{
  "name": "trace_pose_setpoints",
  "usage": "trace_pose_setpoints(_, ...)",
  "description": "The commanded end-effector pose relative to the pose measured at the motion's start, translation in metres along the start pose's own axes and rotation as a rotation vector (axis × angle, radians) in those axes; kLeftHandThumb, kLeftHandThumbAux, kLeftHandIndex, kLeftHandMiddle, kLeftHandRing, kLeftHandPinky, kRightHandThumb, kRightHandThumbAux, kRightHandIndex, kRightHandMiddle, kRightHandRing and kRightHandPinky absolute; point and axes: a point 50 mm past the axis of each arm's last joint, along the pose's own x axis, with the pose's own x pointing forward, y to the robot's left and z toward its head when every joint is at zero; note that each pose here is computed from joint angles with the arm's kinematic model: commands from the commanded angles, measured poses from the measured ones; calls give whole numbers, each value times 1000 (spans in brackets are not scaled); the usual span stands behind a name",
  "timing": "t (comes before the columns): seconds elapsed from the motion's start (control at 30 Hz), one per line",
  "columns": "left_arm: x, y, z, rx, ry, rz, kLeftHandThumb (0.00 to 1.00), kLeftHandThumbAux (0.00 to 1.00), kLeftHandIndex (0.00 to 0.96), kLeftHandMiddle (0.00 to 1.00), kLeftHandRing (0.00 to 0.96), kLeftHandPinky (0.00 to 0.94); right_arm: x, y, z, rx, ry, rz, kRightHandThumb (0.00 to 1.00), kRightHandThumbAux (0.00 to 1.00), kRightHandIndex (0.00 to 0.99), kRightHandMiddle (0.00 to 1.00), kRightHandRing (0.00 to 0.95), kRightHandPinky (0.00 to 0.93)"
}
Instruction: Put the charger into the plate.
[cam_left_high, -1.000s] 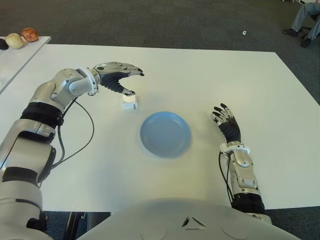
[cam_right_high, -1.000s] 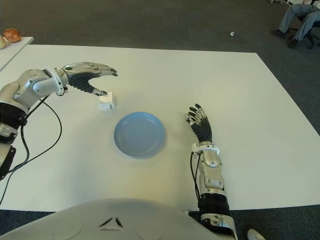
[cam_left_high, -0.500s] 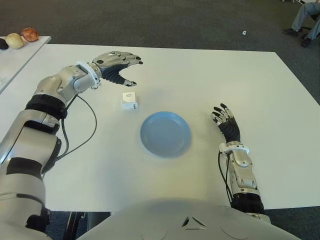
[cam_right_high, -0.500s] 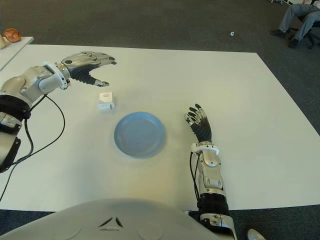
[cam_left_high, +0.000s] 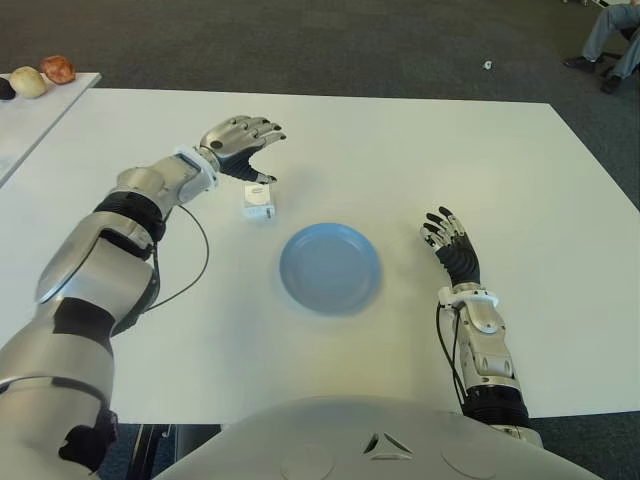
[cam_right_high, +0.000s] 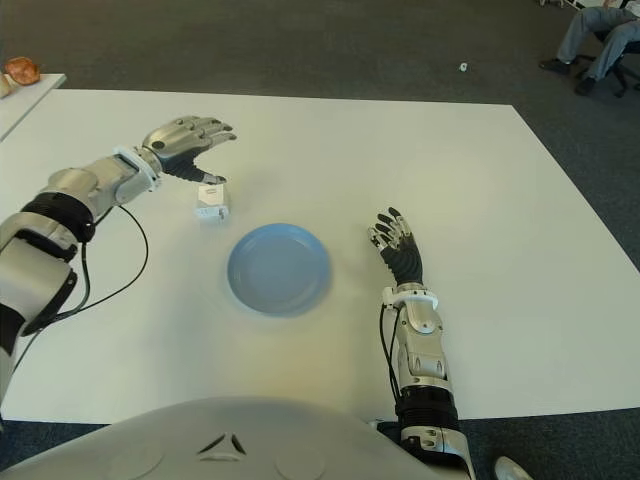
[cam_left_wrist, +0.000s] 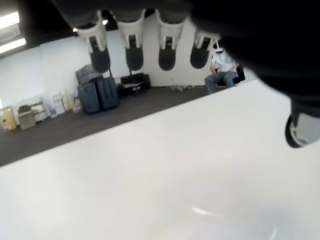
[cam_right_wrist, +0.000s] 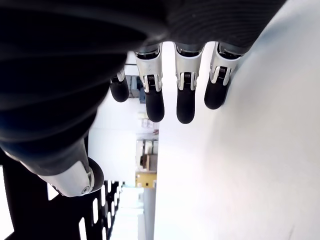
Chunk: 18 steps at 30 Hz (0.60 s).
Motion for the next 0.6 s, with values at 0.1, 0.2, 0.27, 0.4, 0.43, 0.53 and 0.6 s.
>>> trace_pose_setpoints(0.1, -1, -25, 4, -101, 83, -158, 253, 288, 0, 0, 0, 0, -1, 1, -5, 14, 17, 4, 8, 672, 32, 179, 166, 140)
trace_pose_setpoints(0.2, -1, -34, 7, -133, 115, -219, 267, 265, 0, 0, 0, 0, -1, 1, -4, 9, 13, 3, 9, 673, 32, 178, 165, 141)
trace_pose_setpoints(0.27, -1, -38, 8, -144, 128, -250, 273, 252, 0, 0, 0, 0, -1, 0, -4, 7, 12, 2, 12, 673, 33, 178, 165, 144)
trace_pose_setpoints(0.4, -1, -43, 10, -149, 138, -282, 278, 235, 0, 0, 0, 0, -1, 0, -4, 8, 12, 0, 20, 673, 34, 182, 168, 150)
trace_pose_setpoints(0.43, -2, -45, 11, -150, 141, -292, 278, 233, 0, 0, 0, 0, -1, 0, -4, 9, 12, -1, 21, 674, 35, 184, 169, 151)
trace_pose_setpoints(0.53, -4, -49, 11, -154, 147, -312, 272, 222, 0, 0, 0, 0, -1, -1, -4, 8, 11, -3, 28, 676, 35, 191, 175, 154)
trace_pose_setpoints(0.6, -4, -50, 11, -156, 148, -324, 265, 217, 0, 0, 0, 0, -2, -1, -4, 7, 8, -3, 29, 677, 35, 195, 178, 154)
